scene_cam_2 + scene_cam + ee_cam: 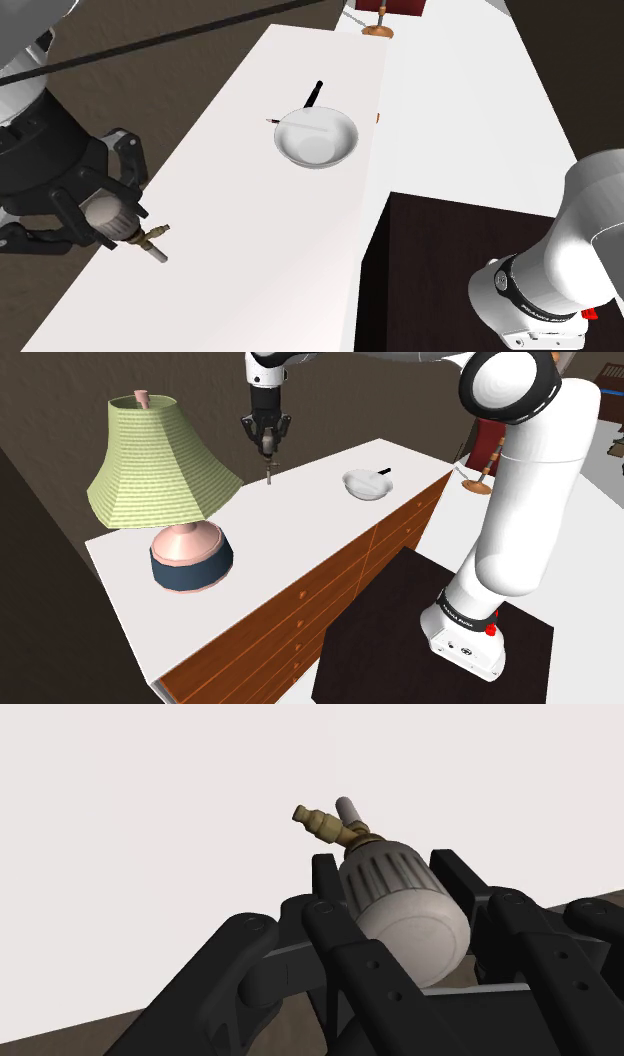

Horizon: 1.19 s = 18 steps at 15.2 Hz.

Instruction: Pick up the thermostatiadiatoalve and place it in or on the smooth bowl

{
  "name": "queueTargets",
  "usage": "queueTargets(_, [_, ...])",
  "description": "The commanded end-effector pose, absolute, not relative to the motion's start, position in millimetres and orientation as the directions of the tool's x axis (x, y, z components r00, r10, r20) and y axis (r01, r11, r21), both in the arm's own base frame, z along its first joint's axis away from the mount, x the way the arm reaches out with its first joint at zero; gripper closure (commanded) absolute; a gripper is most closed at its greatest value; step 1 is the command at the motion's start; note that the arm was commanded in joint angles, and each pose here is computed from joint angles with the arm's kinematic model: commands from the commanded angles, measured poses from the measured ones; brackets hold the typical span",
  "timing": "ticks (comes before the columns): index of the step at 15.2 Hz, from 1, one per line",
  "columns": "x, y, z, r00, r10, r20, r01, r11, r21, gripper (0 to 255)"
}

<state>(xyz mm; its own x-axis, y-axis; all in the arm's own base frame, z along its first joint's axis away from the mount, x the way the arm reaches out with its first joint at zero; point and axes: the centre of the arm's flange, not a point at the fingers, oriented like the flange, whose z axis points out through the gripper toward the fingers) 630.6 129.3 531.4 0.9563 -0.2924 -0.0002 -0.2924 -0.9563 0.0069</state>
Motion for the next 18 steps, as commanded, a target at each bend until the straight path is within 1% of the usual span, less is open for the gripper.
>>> queueTargets(1, [630, 128, 542, 0.956, -0.293, -0.001, -0.293, -0.956, 0.007, 255])
queueTargets(4, [630, 128, 554, 0.956, -0.293, -0.001, -0.293, -0.956, 0.007, 255])
queueTargets(18, [554, -39, 576, 0.956, -0.293, -0.001, -0.293, -0.956, 0.007, 255])
